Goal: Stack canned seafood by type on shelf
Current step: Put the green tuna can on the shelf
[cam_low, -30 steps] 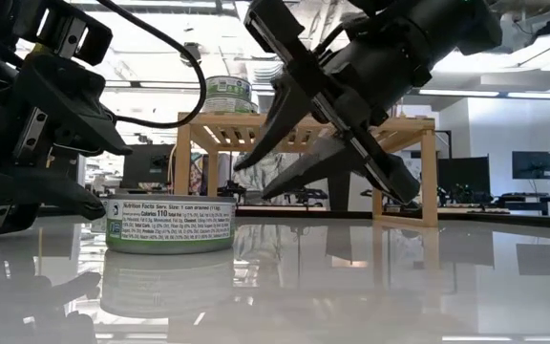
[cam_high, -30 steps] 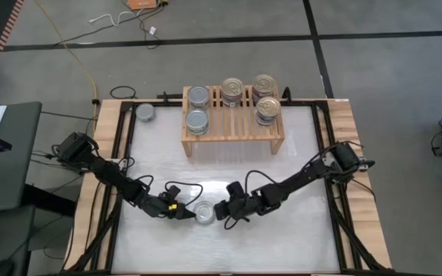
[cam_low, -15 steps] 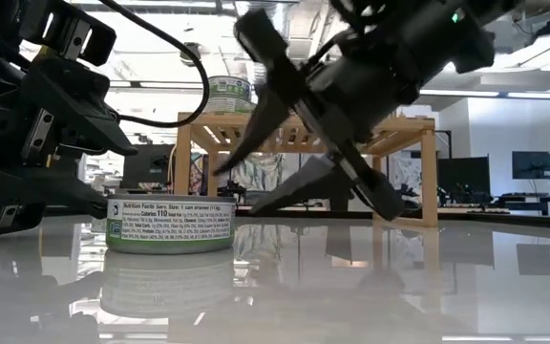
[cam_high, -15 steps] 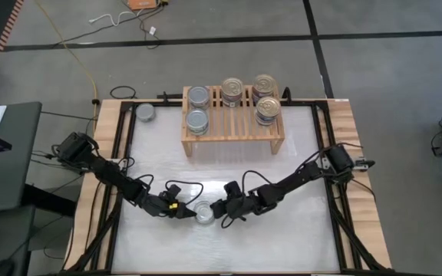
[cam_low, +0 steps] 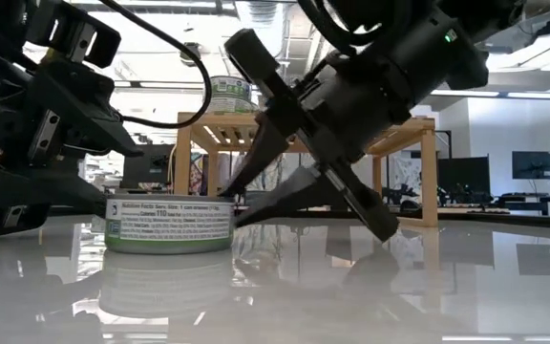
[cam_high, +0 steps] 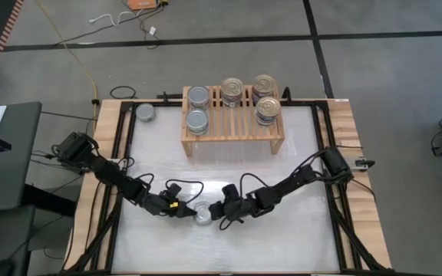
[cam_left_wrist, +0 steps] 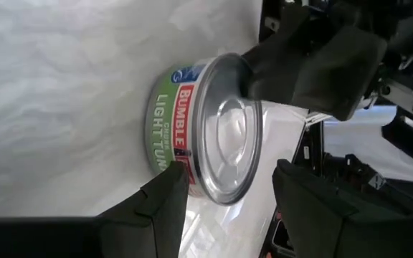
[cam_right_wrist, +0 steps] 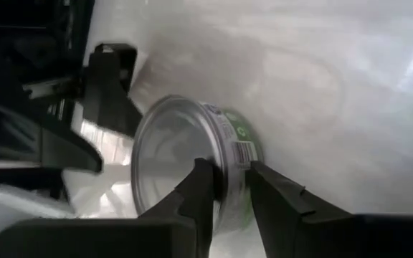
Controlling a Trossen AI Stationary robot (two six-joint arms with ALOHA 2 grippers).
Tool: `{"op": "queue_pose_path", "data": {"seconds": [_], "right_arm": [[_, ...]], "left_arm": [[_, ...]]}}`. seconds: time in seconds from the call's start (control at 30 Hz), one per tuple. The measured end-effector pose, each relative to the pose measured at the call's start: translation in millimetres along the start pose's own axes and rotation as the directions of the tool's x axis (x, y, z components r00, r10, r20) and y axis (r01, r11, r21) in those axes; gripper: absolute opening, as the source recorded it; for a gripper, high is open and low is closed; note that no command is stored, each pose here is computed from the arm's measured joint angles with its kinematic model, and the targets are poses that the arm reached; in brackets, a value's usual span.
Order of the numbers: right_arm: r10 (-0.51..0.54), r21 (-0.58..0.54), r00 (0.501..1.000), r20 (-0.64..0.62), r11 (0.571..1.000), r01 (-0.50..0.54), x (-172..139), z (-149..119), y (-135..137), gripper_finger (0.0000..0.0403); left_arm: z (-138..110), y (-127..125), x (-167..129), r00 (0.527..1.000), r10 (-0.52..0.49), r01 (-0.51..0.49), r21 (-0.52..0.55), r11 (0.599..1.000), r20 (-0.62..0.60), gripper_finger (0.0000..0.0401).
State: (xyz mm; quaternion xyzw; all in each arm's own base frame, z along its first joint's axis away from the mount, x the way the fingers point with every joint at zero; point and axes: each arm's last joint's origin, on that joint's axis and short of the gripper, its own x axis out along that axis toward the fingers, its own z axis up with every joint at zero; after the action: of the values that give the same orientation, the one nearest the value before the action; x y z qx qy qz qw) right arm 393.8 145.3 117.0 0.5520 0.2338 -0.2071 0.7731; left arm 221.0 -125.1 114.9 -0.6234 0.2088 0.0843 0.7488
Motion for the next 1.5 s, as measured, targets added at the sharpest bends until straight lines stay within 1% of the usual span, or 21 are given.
{"op": "queue_pose_path", "data": {"seconds": [0.13, 0.27, 0.47, 0.7, 0.9, 1.5], "right_arm": [[0.009, -0.001, 0.998, -0.059, 1.0, -0.009, 3.8, -2.7, 1.1, 0.0113], [0.004, -0.029, 0.998, -0.059, 1.0, -0.006, 2.6, 0.7, 2.4, 0.0111], [-0.003, -0.036, 0.998, -0.06, 0.999, 0.001, 2.3, 0.8, 1.8, 0.0099], [-0.007, -0.037, 0.998, -0.07, 0.999, 0.005, 2.1, 0.6, 1.5, 0.0095], [-0.01, -0.038, 0.998, -0.07, 0.999, 0.007, 2.1, 0.4, 1.2, 0.0094], [0.002, -0.025, 0.998, -0.068, 1.0, -0.004, 2.5, 0.3, 1.7, 0.0094]], "left_arm": [[-0.1, -0.1, -0.2, 1.0, -0.004, 0.004, 0.011, 1.0, -0.006, 0.0194], [0.1, -0.4, -0.1, 1.0, -0.006, 0.006, 0.006, 1.0, -0.004, 0.0194], [0.2, -1.1, -0.5, 1.0, -0.009, 0.009, 0.006, 1.0, -0.009, 0.0194], [-1.2, -2.9, -3.1, 0.995, -0.001, 0.003, 0.019, 1.0, -0.096, 0.0194], [-1.1, 0.0, -3.3, 0.995, 0.036, -0.038, -0.016, 0.999, -0.097, 0.0194], [-1.3, -0.7, -3.3, 0.995, 0.029, -0.03, -0.008, 1.0, -0.099, 0.0194]]}}
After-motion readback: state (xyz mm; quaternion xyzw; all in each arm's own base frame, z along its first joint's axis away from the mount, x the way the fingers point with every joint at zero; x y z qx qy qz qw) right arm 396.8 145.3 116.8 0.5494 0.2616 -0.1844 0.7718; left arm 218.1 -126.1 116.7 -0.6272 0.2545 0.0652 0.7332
